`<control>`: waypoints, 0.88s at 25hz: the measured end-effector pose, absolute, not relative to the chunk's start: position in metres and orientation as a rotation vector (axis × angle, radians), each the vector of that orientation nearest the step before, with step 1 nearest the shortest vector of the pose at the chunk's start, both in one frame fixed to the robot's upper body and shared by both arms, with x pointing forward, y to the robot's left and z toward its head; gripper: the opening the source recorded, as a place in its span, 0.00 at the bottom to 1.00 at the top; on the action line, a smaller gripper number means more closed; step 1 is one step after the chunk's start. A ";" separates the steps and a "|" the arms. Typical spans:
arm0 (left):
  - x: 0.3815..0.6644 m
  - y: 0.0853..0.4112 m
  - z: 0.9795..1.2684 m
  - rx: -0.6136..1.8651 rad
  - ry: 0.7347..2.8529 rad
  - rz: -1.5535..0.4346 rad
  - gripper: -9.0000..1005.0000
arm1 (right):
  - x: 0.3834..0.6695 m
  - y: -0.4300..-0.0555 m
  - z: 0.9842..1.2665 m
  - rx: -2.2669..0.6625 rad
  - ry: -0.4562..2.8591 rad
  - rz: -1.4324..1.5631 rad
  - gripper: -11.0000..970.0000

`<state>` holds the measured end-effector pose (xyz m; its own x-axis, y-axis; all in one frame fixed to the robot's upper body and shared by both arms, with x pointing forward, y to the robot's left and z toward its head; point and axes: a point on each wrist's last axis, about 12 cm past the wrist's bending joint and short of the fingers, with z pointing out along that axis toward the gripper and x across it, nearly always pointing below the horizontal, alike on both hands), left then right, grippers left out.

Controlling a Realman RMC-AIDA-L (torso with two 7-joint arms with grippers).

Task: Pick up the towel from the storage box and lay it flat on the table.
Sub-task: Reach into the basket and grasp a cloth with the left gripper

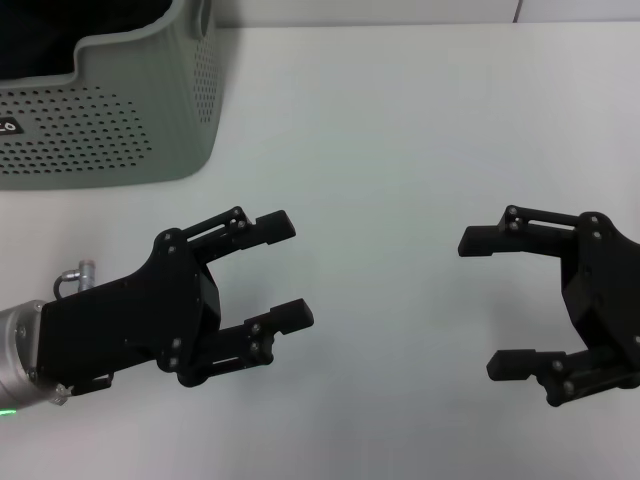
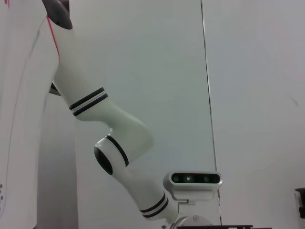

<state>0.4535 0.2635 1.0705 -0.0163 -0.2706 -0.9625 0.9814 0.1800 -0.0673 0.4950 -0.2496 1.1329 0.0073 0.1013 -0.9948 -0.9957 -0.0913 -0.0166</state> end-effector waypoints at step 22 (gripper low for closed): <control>0.469 0.299 1.070 0.443 1.140 -0.799 0.72 | 0.494 -0.260 1.128 -1.112 1.106 1.269 0.90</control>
<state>0.4690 0.2989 1.0695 0.1916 -0.3326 -0.9234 0.7540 0.6522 -0.0784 0.4938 -0.2605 1.1277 0.0030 0.1346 -0.9909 -1.0000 -0.0014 -0.0032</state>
